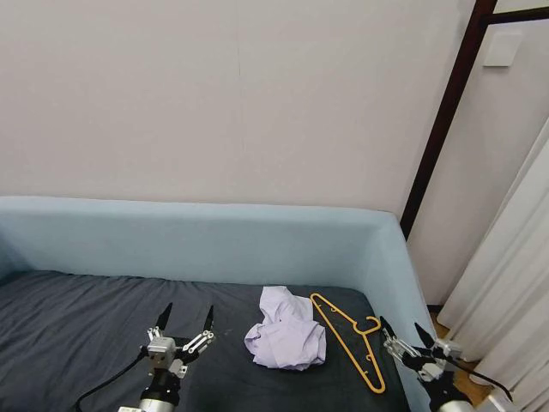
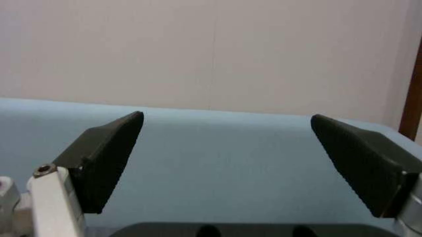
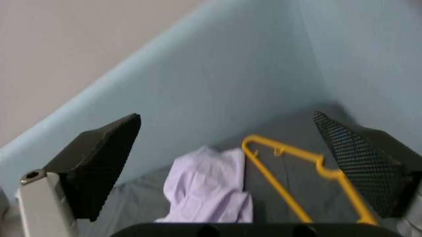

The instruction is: Pick up the clothes from the sofa and hang them on the clothes hanger.

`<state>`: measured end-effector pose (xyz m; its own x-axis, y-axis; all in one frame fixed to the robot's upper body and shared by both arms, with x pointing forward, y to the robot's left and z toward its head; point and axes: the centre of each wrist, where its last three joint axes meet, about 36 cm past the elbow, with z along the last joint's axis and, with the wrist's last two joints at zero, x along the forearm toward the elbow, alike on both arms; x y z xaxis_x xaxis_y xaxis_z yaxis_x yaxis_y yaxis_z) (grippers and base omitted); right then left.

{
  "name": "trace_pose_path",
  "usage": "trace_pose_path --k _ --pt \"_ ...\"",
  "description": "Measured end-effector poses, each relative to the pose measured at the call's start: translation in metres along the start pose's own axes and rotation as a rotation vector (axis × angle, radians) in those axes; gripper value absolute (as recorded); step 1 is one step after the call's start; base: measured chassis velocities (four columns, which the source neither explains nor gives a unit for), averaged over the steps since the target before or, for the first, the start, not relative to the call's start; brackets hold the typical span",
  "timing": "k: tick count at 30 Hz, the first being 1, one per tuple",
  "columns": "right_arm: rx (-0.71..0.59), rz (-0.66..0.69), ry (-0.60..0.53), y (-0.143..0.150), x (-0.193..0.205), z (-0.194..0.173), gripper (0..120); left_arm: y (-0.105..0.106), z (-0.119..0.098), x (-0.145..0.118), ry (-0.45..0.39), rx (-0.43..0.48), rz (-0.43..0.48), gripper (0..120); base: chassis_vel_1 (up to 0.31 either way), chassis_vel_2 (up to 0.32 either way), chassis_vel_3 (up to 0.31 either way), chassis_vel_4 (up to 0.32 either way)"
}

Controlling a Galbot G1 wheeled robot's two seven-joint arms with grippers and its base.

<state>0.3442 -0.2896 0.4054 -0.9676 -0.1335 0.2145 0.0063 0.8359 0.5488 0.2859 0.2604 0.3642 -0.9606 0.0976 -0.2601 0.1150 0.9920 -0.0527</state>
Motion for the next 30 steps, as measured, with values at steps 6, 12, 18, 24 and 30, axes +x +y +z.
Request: trace_pose_path --k 6,12,18,24,30 --pt "-0.19 0.083 0.263 0.028 -0.064 0.0 100 0.012 -0.005 0.011 -0.01 -0.034 -0.055 100 0.0 0.0 0.0 0.0" --pt "-0.289 0.084 0.33 0.032 -0.102 0.009 100 0.023 -0.009 0.017 -0.013 -0.081 -0.103 100 0.0 0.0 0.0 0.0" --pt "-0.391 0.17 0.405 0.034 -0.156 0.042 100 0.037 -0.02 0.025 -0.016 -0.121 -0.177 100 0.0 0.0 0.0 0.0" --pt "-0.384 0.231 0.432 0.033 -0.192 0.069 100 0.034 -0.027 0.03 -0.027 -0.122 -0.203 100 0.0 0.0 0.0 0.0" --pt "-0.274 0.255 0.424 0.024 -0.206 0.098 93 0.037 -0.031 0.034 -0.039 -0.134 -0.222 100 0.0 0.0 0.0 0.0"
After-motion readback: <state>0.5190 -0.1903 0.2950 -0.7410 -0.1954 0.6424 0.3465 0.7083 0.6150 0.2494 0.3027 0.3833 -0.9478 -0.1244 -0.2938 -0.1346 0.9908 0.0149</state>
